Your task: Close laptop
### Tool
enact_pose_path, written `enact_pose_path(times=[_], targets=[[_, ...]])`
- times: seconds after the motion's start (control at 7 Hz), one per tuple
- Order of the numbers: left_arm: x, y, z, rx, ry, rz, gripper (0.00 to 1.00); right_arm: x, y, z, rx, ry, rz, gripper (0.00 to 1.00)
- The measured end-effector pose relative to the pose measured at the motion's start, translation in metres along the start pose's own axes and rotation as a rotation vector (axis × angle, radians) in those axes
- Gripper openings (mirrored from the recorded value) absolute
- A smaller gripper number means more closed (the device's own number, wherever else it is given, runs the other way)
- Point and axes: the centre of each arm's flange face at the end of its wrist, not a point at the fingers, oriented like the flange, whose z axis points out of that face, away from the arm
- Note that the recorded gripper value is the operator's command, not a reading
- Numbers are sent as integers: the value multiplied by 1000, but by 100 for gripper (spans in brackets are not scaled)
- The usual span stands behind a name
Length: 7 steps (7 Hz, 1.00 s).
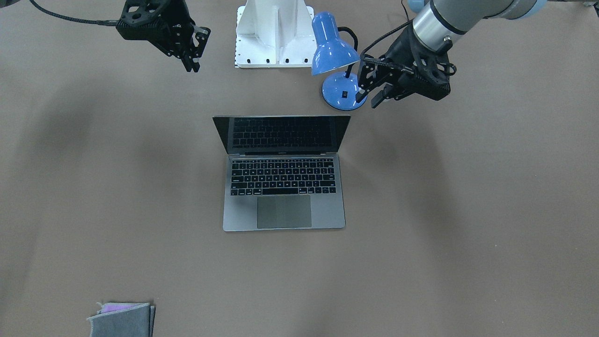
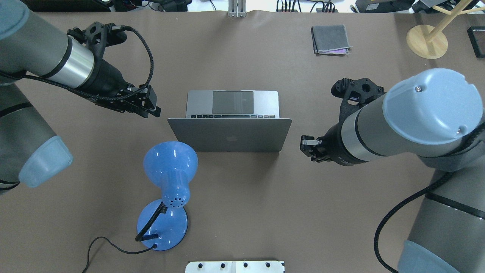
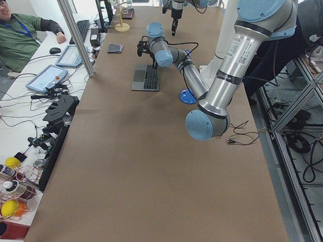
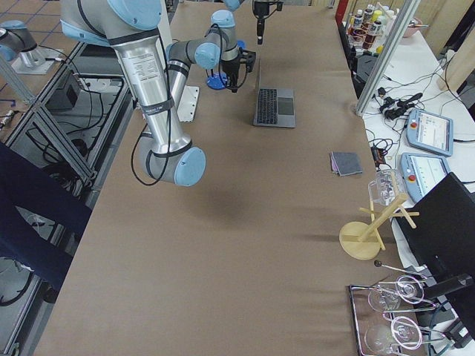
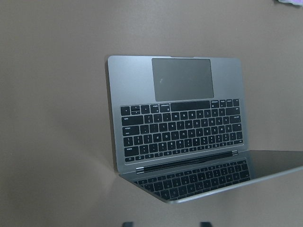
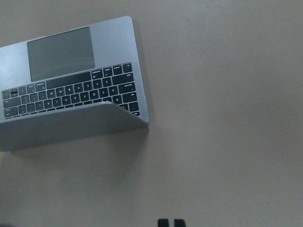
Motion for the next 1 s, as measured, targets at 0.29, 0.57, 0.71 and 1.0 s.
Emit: enact_pose_path(times=[0.29,0.57,0.71,1.0], targets=[[8,8,12,-27,3,-54,0,-15,-4,7,1,4,22,0],[14,14,24,-50,3,-65,0,-31,-9,19,0,13,70,0],[17,16,29,-59,3,-64,0,-42,-13,24,0,14,96,0],[19,14,35,-61,-3,-66,0,-56,-21,32,14,13,104,0]])
